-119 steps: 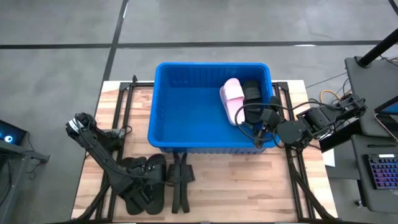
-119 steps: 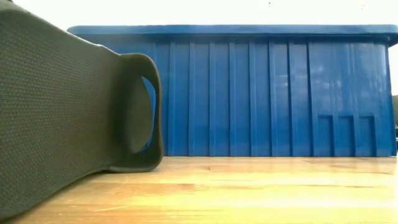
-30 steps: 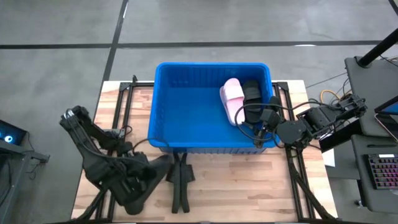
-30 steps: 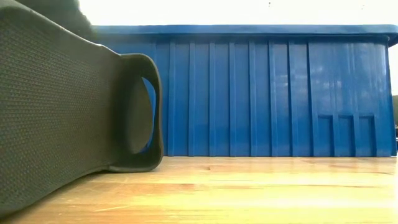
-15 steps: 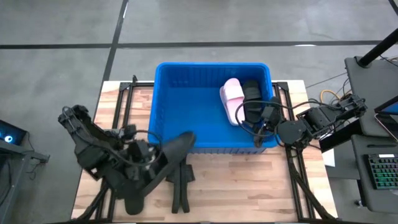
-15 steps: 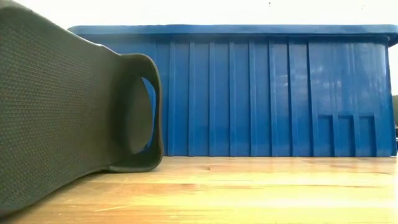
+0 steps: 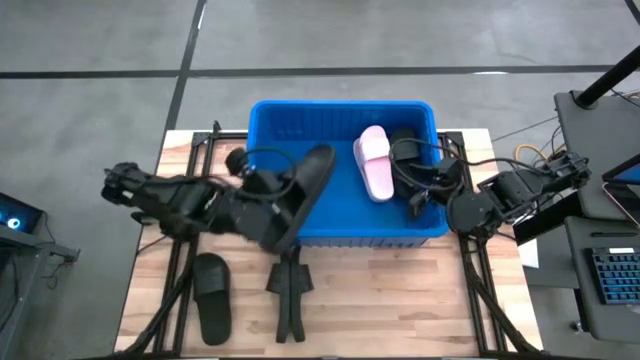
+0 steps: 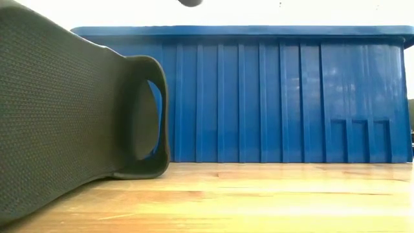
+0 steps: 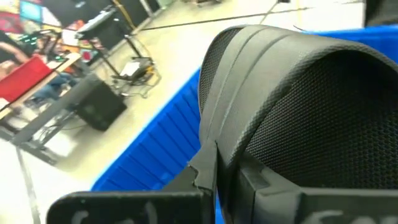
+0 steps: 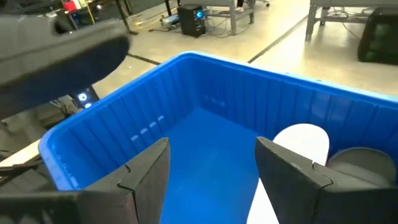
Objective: Pick and place slides into bin
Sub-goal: Put the black slide into the blue bin
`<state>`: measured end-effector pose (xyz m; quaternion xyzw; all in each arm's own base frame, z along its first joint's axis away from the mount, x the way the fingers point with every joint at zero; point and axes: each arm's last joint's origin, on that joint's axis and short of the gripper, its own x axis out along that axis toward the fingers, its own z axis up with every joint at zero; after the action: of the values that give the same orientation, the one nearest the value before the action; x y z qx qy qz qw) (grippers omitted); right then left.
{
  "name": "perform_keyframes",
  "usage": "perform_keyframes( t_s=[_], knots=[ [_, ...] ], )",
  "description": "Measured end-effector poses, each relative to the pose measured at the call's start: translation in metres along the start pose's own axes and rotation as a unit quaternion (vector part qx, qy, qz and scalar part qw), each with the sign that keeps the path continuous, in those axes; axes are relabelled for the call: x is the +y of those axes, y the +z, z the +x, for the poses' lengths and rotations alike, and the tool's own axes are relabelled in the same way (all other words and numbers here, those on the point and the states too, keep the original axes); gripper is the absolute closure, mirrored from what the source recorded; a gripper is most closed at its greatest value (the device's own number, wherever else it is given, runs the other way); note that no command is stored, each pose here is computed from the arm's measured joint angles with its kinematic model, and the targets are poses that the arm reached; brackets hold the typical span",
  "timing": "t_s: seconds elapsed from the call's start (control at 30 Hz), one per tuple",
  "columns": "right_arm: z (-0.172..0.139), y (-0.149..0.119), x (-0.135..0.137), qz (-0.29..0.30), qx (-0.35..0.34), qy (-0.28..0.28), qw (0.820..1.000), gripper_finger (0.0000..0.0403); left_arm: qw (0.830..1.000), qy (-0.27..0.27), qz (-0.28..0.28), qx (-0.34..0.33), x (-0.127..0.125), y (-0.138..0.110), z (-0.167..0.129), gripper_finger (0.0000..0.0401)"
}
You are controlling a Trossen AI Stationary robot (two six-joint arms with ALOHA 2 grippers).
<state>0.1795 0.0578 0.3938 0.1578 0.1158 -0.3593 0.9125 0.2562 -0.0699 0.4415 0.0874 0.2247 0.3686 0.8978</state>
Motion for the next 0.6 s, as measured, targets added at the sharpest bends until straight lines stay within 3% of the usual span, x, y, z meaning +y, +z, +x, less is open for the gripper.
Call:
perform_keyframes(
  t_s=[0.37, 0.6],
  knots=[
    [-0.011, 0.008, -0.037, -0.034, -0.002, -0.045, 0.998, 0.0179, 0.993, 0.089, -0.069, -0.02, -0.007, 0.015, 0.088, 0.04],
    [-0.022, 0.019, -0.07, -0.022, -0.011, -0.067, 0.997, 0.0179, 0.987, 0.141, -0.072, 0.01, -0.023, 0.002, 0.163, 0.04]
  ],
)
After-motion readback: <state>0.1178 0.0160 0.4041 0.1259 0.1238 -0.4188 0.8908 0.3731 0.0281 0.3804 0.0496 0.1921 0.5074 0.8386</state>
